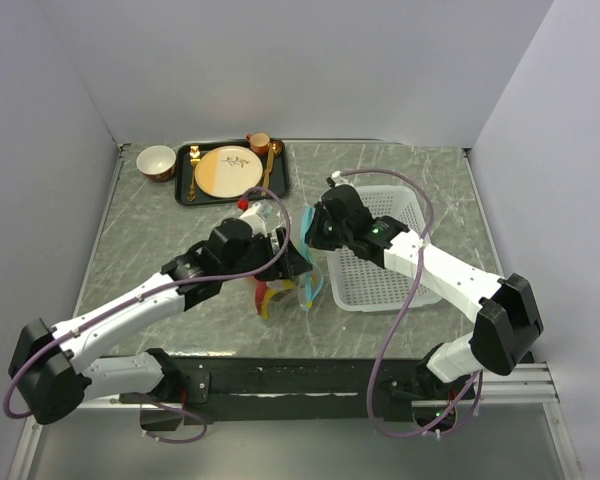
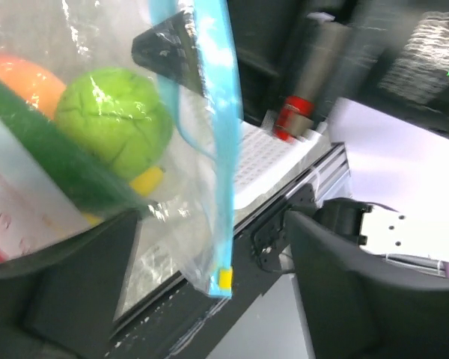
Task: Place the food in the zip-top bag and seal the zipper
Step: Zip the zipper food storage bag at the center of the board.
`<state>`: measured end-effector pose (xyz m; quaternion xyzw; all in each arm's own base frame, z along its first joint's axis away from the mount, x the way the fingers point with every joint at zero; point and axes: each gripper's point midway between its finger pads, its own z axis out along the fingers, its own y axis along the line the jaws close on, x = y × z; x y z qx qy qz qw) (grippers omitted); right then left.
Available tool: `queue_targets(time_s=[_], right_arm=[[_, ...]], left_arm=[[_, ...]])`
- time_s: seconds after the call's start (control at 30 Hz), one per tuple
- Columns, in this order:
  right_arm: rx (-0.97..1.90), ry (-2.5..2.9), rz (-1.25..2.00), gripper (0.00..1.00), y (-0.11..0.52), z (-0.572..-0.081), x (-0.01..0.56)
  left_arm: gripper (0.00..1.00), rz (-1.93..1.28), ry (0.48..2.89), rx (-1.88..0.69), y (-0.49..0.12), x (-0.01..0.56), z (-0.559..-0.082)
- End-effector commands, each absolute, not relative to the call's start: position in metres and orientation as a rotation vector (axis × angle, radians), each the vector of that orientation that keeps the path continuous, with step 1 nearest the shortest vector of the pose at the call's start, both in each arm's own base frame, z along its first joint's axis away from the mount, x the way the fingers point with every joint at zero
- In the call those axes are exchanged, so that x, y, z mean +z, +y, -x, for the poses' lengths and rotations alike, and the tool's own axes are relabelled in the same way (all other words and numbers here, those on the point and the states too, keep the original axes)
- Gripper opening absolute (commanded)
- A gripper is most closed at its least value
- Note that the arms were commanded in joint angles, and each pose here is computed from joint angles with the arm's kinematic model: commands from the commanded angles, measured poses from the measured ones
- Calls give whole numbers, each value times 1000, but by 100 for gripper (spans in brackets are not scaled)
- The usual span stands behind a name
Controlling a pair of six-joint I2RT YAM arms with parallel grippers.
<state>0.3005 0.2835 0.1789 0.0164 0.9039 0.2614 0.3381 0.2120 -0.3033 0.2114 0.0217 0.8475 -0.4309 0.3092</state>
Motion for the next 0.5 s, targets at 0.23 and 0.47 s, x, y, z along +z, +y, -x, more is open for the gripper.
queue_targets(time_s=[0.23,0.47], right_arm=[[712,2246,-256,8,253,-327,199],[832,2253,-272,8,258,-330,207]], left_arm=[[86,77,2032,-1185,-268,241,-198],[84,-74,1997,-1101,-270,209,-171]])
